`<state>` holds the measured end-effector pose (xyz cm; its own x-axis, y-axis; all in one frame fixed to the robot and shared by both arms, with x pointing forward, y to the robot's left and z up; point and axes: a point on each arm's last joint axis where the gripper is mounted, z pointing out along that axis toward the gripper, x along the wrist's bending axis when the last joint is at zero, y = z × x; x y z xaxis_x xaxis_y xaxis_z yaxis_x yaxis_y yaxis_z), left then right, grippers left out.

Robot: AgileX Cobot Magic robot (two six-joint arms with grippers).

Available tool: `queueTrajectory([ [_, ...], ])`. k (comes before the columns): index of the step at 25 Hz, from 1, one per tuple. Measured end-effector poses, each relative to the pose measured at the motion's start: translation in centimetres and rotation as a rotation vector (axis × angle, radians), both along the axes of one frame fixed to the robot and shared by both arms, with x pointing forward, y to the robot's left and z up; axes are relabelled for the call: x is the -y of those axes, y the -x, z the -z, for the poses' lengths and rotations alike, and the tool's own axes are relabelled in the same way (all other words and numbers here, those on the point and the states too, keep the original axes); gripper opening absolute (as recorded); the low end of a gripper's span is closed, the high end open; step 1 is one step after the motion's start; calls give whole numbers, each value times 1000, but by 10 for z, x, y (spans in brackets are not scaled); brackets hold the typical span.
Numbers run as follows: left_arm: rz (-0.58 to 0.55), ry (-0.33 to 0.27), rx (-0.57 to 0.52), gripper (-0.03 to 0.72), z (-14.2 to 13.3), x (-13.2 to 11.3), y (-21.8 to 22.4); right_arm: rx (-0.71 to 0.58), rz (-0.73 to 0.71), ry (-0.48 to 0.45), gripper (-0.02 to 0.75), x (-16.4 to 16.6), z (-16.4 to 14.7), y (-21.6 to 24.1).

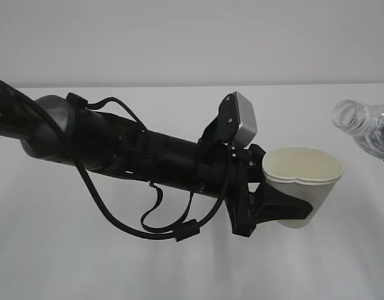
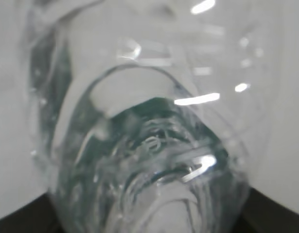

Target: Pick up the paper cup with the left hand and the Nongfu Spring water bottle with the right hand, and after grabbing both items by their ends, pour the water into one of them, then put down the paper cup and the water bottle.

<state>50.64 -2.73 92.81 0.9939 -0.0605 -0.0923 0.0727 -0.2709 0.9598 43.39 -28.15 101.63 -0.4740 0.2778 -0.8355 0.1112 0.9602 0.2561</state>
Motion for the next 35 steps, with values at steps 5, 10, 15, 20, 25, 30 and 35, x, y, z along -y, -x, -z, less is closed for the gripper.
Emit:
queueTrajectory([
  [5, 5, 2, 11, 409, -2, 4, 1, 5, -20, 30, 428, 0, 0, 0],
  [10, 5, 7, 17, 409, -4, 5, 0, 8, -32, 49, 428, 0, 0, 0],
  [15, 4, 7, 10, 409, -4, 5, 0, 16, -65, 106, 428, 0, -1, -1],
  [20, 16, -8, 0, 409, -3, 5, 2, 15, -57, 127, 428, 1, -1, -1],
  [25, 39, 2, -12, 409, -4, 5, 4, 14, -48, 156, 428, 3, -1, -1],
  [30, 47, 8, -19, 409, -5, 5, 5, 18, -56, 186, 428, 4, -1, -1],
  [35, 46, 8, -21, 409, -5, 5, 5, 22, -71, 215, 428, 4, -2, -1],
])
